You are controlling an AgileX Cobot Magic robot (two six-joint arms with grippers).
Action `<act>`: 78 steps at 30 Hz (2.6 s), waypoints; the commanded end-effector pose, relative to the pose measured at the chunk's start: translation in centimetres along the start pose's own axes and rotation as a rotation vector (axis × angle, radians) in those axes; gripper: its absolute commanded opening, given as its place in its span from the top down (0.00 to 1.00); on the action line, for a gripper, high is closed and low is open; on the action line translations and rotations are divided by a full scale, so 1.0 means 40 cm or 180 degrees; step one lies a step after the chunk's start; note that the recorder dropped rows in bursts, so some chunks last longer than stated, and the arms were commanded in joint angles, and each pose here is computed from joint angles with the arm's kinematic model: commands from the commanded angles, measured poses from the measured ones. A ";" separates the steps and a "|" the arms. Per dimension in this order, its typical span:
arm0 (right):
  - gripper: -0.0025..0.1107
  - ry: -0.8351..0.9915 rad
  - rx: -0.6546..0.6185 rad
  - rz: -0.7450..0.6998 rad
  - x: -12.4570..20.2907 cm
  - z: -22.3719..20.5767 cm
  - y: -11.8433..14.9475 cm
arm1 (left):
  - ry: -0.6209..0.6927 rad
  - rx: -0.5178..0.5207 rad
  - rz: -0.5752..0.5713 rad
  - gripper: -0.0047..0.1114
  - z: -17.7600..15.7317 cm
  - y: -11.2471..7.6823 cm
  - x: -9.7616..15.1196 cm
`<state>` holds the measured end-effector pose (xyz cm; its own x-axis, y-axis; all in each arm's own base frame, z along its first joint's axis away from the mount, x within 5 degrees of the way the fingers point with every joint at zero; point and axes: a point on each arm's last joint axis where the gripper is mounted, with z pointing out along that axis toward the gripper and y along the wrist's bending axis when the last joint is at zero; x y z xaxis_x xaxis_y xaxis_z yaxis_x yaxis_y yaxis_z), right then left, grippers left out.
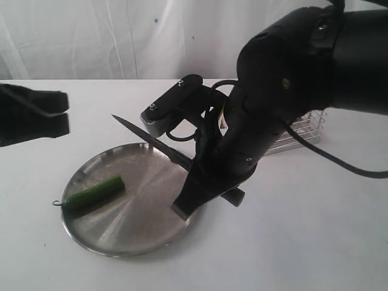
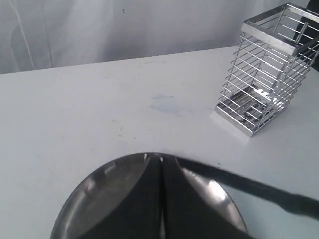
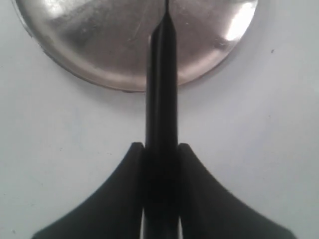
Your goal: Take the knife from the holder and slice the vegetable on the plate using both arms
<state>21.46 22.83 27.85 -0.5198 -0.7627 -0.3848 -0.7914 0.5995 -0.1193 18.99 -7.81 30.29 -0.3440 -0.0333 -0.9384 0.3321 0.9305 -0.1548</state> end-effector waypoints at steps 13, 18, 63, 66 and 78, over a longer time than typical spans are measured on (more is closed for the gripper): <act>0.98 -0.0109 0.0135 -0.0064 -0.014 -0.022 0.030 | -0.0237 -0.0025 -0.0024 0.96 0.188 -0.002 0.018; 0.98 -0.0135 0.0124 -0.0056 -0.016 -0.022 0.031 | -0.0240 -0.0032 -0.0037 0.96 0.210 0.000 0.031; 0.98 -0.0089 -0.0258 0.0591 -0.059 0.190 0.088 | 0.1640 0.0061 0.1698 0.76 0.164 0.053 0.130; 0.98 -0.0057 -0.0260 0.0581 -0.058 0.201 0.091 | 0.1788 0.0084 0.1695 0.79 0.196 0.060 0.161; 0.98 0.0059 -0.0259 0.0566 -0.053 0.245 0.098 | 0.1780 0.0075 0.1698 0.96 0.295 0.078 0.239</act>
<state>22.49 29.00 19.21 -0.6588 -0.6581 -0.3646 -0.7124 0.7014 0.0213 26.70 -9.60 17.96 -0.5169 0.6168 -0.5936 0.5996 0.7558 0.2631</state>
